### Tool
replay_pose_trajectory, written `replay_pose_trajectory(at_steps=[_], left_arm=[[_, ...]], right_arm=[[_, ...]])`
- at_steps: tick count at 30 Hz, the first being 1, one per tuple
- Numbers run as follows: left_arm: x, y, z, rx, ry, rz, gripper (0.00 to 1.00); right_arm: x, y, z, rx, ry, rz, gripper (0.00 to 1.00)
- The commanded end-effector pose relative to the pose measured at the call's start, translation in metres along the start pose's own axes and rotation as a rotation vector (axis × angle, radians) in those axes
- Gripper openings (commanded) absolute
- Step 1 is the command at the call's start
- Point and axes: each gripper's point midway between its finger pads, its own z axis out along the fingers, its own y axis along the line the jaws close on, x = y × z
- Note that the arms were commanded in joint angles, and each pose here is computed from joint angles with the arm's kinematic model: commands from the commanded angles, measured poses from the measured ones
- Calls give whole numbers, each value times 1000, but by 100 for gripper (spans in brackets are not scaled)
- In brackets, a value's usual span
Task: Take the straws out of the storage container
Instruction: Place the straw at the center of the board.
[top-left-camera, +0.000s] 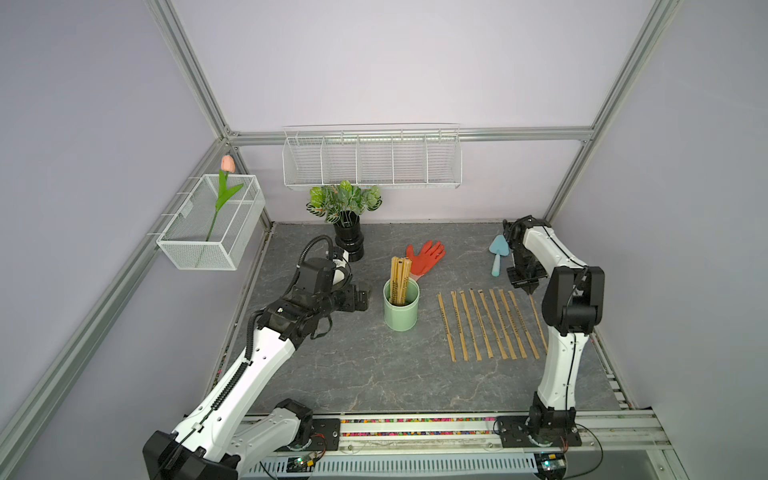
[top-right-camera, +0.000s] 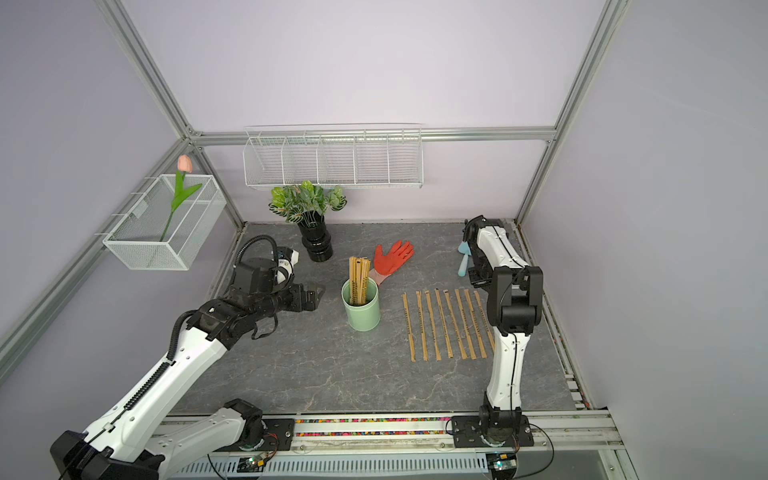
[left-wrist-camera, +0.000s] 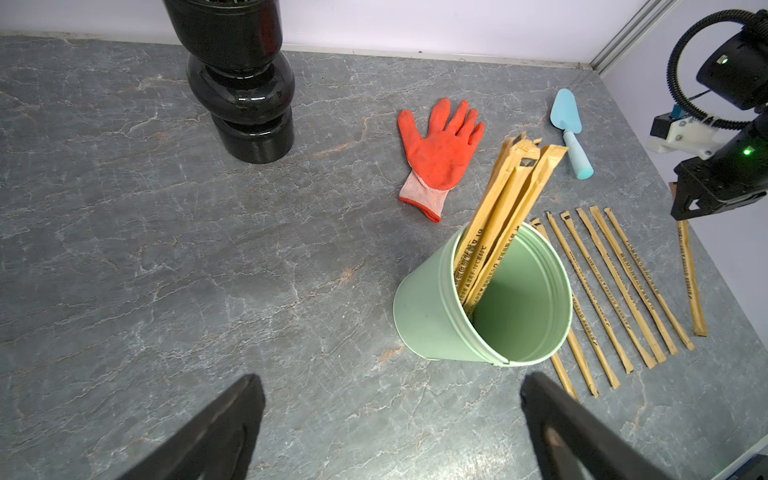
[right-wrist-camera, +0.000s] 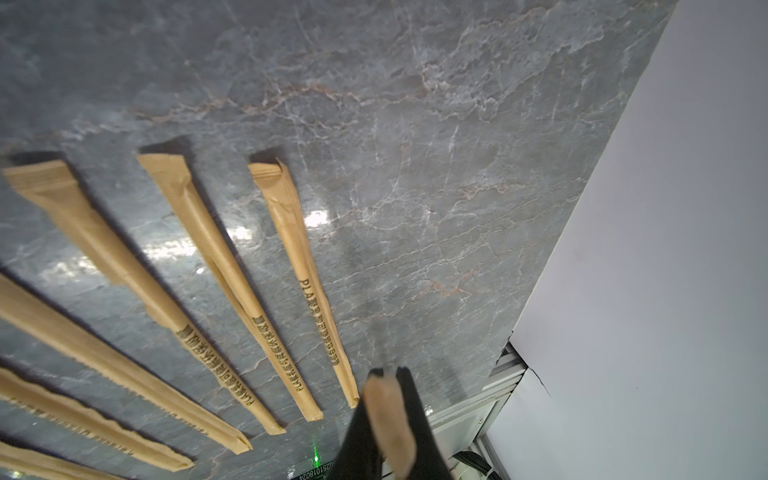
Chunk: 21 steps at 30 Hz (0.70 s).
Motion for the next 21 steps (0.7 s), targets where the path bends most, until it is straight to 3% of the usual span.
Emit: replay_pose_trajectory(at_steps=[1,21], left_arm=[[-3,-3,-5,7,-8,10,100],[-3,-3,-3,6,-4,9,100]], right_arm=[[-3,-1,10,2,18,1,10],[-12,9,36,-25,49,-4,13]])
